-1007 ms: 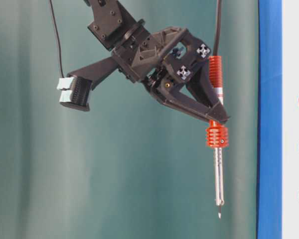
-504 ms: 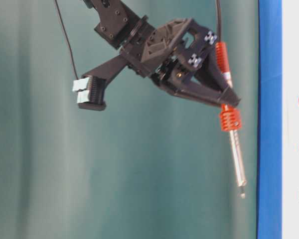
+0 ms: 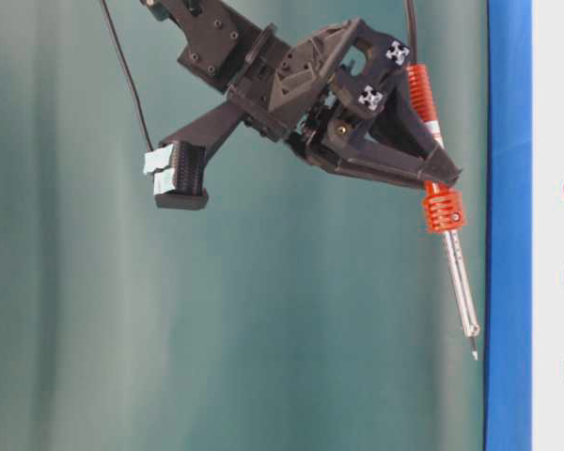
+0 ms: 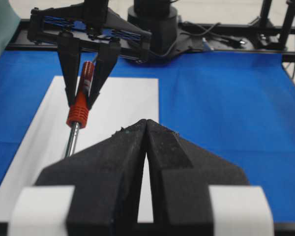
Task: Touch the tip of the soldering iron to the mark.
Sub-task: 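Lower the iron tip toward the middle red dot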
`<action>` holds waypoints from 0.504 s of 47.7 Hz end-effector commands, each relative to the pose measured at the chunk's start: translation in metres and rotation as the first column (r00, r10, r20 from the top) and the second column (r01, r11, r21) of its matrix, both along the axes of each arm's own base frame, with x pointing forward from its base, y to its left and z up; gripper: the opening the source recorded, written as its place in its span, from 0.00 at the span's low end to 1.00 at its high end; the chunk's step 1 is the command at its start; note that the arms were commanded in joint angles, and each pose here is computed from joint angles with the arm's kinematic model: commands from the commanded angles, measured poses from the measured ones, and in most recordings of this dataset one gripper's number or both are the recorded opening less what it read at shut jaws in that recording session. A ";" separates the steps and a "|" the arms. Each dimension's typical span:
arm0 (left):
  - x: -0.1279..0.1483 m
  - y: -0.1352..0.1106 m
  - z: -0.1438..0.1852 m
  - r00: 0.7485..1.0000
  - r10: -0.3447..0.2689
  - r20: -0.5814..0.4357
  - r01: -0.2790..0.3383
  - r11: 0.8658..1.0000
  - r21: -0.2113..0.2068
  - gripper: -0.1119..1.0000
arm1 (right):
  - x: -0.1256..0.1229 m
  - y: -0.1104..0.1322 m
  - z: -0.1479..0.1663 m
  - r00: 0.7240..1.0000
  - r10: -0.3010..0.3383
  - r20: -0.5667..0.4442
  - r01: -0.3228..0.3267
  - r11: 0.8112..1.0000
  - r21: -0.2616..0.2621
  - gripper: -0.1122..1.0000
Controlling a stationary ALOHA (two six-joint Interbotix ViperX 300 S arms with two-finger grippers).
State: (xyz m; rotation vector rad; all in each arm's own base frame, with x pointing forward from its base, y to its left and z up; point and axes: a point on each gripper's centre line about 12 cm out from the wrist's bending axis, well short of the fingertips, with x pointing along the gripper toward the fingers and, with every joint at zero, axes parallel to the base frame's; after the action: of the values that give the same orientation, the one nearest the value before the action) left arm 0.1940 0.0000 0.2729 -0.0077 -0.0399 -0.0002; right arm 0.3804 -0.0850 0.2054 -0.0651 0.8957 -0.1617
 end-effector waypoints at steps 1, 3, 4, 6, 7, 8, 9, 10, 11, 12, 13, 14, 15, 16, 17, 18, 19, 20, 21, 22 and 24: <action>0.002 0.001 0.003 1.000 0.003 0.011 -0.003 1.000 -0.002 0.10 | 0.003 -0.002 0.020 0.999 -0.004 0.054 0.005 1.000 -0.011 0.16; 0.002 0.001 0.003 1.000 0.003 0.009 -0.003 1.000 -0.002 0.10 | 0.003 -0.002 0.020 0.999 -0.006 0.053 0.006 1.000 -0.010 0.16; 0.002 0.001 0.003 1.000 0.003 0.011 -0.003 1.000 -0.002 0.10 | 0.003 -0.002 0.020 0.999 -0.006 0.053 0.007 1.000 -0.008 0.16; 0.002 0.001 0.004 1.000 0.003 0.012 -0.003 1.000 -0.002 0.10 | 0.003 -0.002 0.020 0.999 -0.006 0.052 0.006 1.000 -0.009 0.16; 0.002 0.001 0.003 1.000 0.003 0.011 -0.003 1.000 -0.002 0.10 | 0.003 -0.002 0.020 0.999 -0.008 0.052 0.008 1.000 -0.008 0.16; 0.002 0.001 0.004 1.000 0.003 0.012 -0.003 1.000 -0.002 0.10 | 0.002 -0.002 0.020 0.999 -0.009 0.051 0.010 1.000 -0.007 0.16; 0.002 0.001 0.004 1.000 0.003 0.012 -0.003 1.000 -0.002 0.10 | 0.003 -0.002 0.021 0.998 -0.009 0.055 0.010 1.000 -0.007 0.16; 0.002 0.001 0.003 1.000 0.003 0.011 -0.003 1.000 -0.002 0.10 | 0.002 -0.002 0.020 0.999 -0.009 0.051 0.010 1.000 -0.007 0.16; 0.002 0.001 0.004 1.000 0.003 0.012 -0.003 1.000 -0.002 0.10 | 0.003 -0.002 0.020 0.999 -0.007 0.050 0.008 1.000 -0.008 0.16; 0.002 0.001 0.003 1.000 0.003 0.011 -0.003 1.000 -0.002 0.10 | 0.002 -0.002 0.020 0.999 -0.009 0.051 0.010 1.000 -0.007 0.16; 0.002 0.001 0.003 1.000 0.003 0.011 -0.003 1.000 -0.002 0.10 | 0.003 -0.002 0.020 0.999 -0.008 0.051 0.008 1.000 -0.007 0.16; 0.002 0.001 0.003 1.000 0.003 0.011 -0.003 1.000 -0.002 0.10 | 0.003 -0.002 0.020 0.999 -0.008 0.052 0.008 1.000 -0.007 0.16; 0.002 0.001 0.004 1.000 0.003 0.012 -0.003 1.000 -0.002 0.10 | 0.003 -0.002 0.020 0.999 -0.008 0.052 0.008 1.000 -0.007 0.16; 0.002 0.001 0.003 1.000 0.003 0.011 -0.003 1.000 -0.002 0.10 | 0.003 -0.002 0.020 0.999 -0.008 0.051 0.008 1.000 -0.007 0.16; 0.002 0.001 0.004 1.000 0.003 0.012 -0.003 1.000 -0.002 0.10 | 0.003 -0.002 0.020 0.999 -0.009 0.052 0.010 1.000 -0.007 0.16; 0.002 0.001 0.004 1.000 0.003 0.012 -0.003 1.000 -0.002 0.10 | 0.003 -0.002 0.020 0.999 -0.008 0.051 0.008 1.000 -0.007 0.16; 0.002 0.001 0.003 1.000 0.003 0.011 -0.003 1.000 -0.002 0.10 | 0.003 -0.002 0.020 0.999 -0.008 0.051 0.008 1.000 -0.007 0.16; 0.002 0.001 0.003 1.000 0.003 0.011 -0.003 1.000 -0.002 0.10 | 0.003 -0.002 0.020 0.999 -0.008 0.051 0.008 1.000 -0.007 0.16; 0.002 0.001 0.004 1.000 0.003 0.012 -0.003 1.000 -0.002 0.10 | 0.003 -0.002 0.020 0.999 -0.008 0.051 0.008 1.000 -0.007 0.16; 0.002 0.001 0.003 1.000 0.003 0.011 -0.003 1.000 -0.002 0.10 | 0.002 -0.002 0.020 0.999 -0.009 0.051 0.010 1.000 -0.007 0.16; 0.002 0.001 0.004 1.000 0.003 0.012 -0.003 1.000 -0.002 0.10 | 0.003 -0.002 0.020 0.999 -0.007 0.052 0.008 1.000 -0.008 0.16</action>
State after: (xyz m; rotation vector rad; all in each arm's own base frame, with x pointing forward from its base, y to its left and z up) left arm 0.1940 0.0000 0.2729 -0.0077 -0.0399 -0.0002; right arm 0.3799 -0.0854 0.2051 -0.0595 0.8999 -0.1645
